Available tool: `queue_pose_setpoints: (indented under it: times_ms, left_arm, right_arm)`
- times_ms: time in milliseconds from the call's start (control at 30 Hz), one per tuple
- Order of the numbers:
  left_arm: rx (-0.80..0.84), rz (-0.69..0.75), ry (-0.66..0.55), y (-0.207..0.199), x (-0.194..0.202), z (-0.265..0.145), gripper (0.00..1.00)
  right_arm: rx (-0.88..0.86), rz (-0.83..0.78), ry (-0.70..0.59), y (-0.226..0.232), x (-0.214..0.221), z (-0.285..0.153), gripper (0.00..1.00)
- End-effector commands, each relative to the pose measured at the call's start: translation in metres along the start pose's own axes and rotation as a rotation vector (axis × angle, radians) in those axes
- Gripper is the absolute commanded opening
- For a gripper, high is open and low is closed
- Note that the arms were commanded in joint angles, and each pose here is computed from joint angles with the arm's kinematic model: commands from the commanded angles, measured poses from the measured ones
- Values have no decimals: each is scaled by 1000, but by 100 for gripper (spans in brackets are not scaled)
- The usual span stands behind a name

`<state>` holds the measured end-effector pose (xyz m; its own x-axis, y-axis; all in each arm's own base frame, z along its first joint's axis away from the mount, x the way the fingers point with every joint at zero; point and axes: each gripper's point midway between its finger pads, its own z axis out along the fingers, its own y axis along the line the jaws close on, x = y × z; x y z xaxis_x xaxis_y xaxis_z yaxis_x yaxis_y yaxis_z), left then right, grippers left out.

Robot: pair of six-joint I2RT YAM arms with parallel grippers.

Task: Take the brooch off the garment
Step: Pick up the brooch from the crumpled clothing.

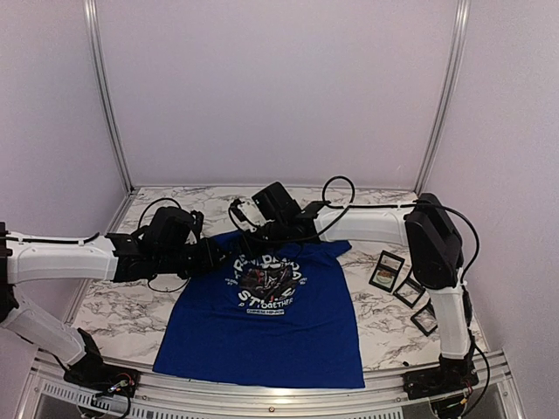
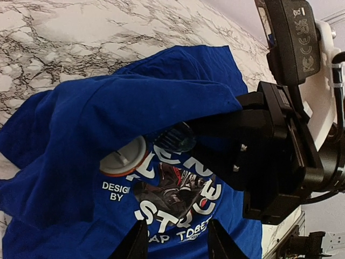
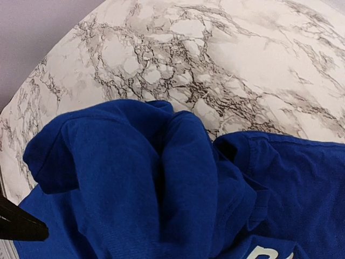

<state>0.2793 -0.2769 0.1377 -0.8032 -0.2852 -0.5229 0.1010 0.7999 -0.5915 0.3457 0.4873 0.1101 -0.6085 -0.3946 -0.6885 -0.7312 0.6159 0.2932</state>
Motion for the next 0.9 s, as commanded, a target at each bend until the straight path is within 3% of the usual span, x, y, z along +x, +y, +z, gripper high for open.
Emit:
queue_pose_setpoints:
  times_ms: [0, 267, 533, 867]
  left_arm:
    - [99, -40, -42, -30, -16, 12, 39]
    - [99, -101, -95, -20, -37, 28, 38]
    - [181, -153, -13, -34, -24, 30, 39]
    - [200, -170, 45, -41, -3, 19, 30]
  right_arm:
    - [-26, 13, -32, 10, -8, -11, 0]
    - [-33, -8, -61, 15, -7, -22, 0]
    - [-3, -21, -90, 19, -12, -26, 0]
    - [0, -8, -80, 19, -12, -21, 0]
